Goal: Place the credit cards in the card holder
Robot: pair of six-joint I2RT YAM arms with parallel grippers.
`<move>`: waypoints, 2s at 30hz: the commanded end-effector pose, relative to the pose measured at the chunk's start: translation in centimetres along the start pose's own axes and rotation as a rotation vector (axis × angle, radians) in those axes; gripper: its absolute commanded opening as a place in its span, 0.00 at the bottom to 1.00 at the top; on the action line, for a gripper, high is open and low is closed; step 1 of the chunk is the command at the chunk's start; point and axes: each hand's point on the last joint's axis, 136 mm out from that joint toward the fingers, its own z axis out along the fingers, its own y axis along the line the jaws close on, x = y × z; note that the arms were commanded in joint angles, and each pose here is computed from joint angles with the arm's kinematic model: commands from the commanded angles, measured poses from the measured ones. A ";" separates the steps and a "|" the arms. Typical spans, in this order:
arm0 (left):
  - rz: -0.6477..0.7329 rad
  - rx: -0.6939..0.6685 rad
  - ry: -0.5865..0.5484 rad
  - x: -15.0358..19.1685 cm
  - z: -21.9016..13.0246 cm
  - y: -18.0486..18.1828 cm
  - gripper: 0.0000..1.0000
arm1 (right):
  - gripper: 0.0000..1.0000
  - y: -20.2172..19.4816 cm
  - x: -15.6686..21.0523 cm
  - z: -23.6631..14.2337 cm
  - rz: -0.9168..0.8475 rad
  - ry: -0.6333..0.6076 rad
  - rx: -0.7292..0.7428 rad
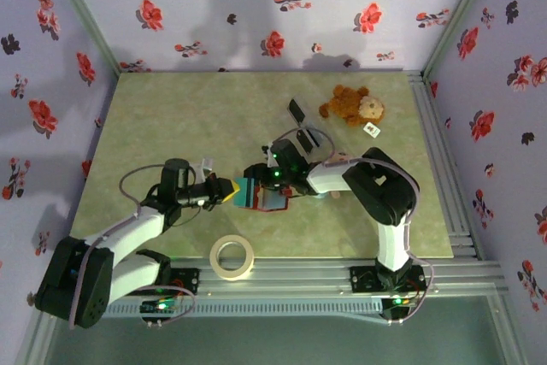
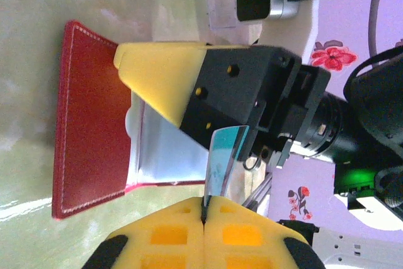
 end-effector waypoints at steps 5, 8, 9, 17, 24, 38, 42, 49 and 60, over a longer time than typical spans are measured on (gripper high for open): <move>-0.018 -0.049 0.003 0.4 0.3 1.7 0.00 | 0.51 -4.4 -1.2 0.7 0.013 0.018 0.105; -0.020 -0.053 0.019 0.6 0.6 2.0 0.00 | 0.51 -4.1 -2.0 0.9 0.015 0.026 0.072; -0.025 -0.057 0.021 0.6 0.7 2.2 0.00 | 0.51 -3.6 -2.2 0.9 0.011 0.026 0.054; -0.007 -0.029 0.019 -0.4 1.5 1.3 0.00 | 0.52 0.1 -3.6 0.1 -0.043 0.047 -0.018; 0.036 0.002 0.002 -2.2 3.1 -0.7 0.00 | 0.54 2.8 -5.3 -2.7 -0.135 0.027 0.005; 0.005 -0.092 0.004 -3.7 7.0 2.4 0.00 | 0.55 0.2 -6.4 -9.9 -0.109 -0.079 0.148; 0.006 -0.117 0.004 -3.7 6.9 3.0 0.00 | 0.55 -1.7 -4.9 -12.2 -0.096 -0.070 0.258; -0.004 -0.144 0.006 -3.6 7.0 3.7 0.00 | 0.53 -5.5 -0.5 -13.7 -0.087 0.037 0.467; -0.018 -0.187 -0.005 -3.0 6.0 4.7 0.00 | 0.54 -6.9 1.3 -13.0 -0.115 0.047 0.588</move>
